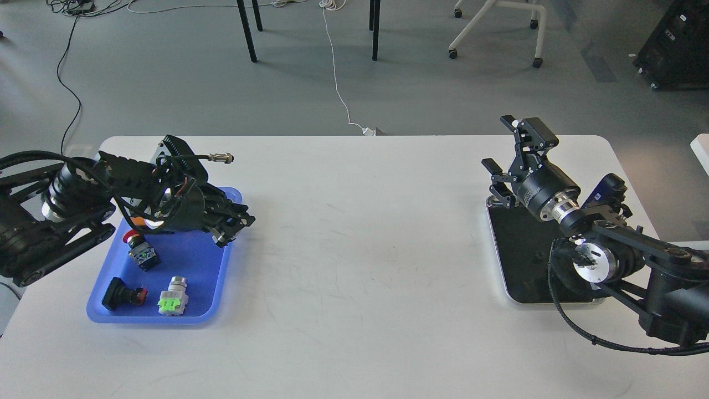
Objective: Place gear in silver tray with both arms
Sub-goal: 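Carry the gear to the table center and open the left gripper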
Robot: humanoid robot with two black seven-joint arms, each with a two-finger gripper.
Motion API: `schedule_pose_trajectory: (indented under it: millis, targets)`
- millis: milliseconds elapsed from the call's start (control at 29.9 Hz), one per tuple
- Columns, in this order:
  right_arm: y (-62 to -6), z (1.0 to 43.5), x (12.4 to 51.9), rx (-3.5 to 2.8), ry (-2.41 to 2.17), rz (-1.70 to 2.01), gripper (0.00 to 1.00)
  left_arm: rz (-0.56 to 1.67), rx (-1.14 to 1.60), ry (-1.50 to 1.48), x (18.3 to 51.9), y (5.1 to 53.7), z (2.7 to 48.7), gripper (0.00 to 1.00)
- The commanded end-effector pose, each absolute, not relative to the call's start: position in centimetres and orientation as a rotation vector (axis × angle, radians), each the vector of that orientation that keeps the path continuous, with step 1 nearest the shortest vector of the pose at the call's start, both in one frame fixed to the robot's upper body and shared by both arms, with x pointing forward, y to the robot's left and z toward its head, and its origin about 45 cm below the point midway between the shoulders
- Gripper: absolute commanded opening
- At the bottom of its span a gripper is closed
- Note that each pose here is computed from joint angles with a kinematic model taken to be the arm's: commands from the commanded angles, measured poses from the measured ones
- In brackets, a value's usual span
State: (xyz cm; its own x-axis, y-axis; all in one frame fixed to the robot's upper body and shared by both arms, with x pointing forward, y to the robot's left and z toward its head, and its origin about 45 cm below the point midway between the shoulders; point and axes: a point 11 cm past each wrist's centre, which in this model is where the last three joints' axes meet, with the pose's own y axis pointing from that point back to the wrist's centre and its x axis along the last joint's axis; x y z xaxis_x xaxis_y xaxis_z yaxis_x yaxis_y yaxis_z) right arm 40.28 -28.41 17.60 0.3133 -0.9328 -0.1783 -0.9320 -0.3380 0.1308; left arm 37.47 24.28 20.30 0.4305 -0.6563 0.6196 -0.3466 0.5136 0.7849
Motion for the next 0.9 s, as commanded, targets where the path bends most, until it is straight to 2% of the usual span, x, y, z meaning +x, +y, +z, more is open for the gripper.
schedule_pose_trajectory:
  millis: [0,134,301,535,869]
  targets:
    - [-28.8,17.6,40.3,2.534,-1.813,-0.343,0.97,-0.318,0.983,-1.206,36.9,19.0,21.2,0.14]
    - [-28.9,17.6,40.3,2.532,-1.814,-0.343,0.97,-0.361,0.874,-1.258,36.3,13.6,21.5,0.14]
    - [-28.9,17.6,40.3,2.529,-1.817,-0.341,0.97,-0.424,0.84,-1.25,35.5,10.2,19.8,0.14]
    - [-29.0,17.5,40.3,2.526,-1.818,-0.341,0.97,-0.507,0.813,-1.218,33.8,7.3,16.9,0.14]
    - [-29.3,17.6,40.3,2.522,-1.821,-0.336,0.97,-0.539,0.747,-1.202,31.7,4.8,15.8,0.14]
